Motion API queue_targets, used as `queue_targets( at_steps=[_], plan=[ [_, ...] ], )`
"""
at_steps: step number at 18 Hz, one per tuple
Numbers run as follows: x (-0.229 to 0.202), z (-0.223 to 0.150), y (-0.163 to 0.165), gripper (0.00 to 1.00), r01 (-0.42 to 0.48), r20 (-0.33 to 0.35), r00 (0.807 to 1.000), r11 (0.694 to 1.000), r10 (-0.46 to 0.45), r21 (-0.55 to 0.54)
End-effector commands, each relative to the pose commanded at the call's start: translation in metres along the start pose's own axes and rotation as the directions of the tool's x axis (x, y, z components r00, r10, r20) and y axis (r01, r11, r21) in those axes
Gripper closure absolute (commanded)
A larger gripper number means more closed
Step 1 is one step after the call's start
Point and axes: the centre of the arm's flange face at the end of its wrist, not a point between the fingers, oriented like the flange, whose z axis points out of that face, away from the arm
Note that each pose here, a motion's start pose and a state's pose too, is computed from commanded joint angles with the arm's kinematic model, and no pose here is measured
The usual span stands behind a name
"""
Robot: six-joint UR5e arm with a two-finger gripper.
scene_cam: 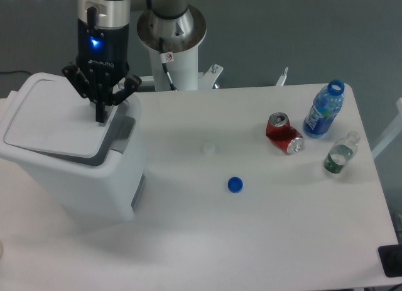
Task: Close the trash can
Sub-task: 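Press the gripper down on the closed lid to seat it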
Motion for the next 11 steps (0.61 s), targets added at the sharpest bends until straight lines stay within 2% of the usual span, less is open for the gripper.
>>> queue_targets(
  at_steps=[11],
  plan=[
    [-0.008, 0.024, -0.002, 1.00, 0.008, 0.008, 1.000, 0.999, -0.007, -0.041]
  ],
)
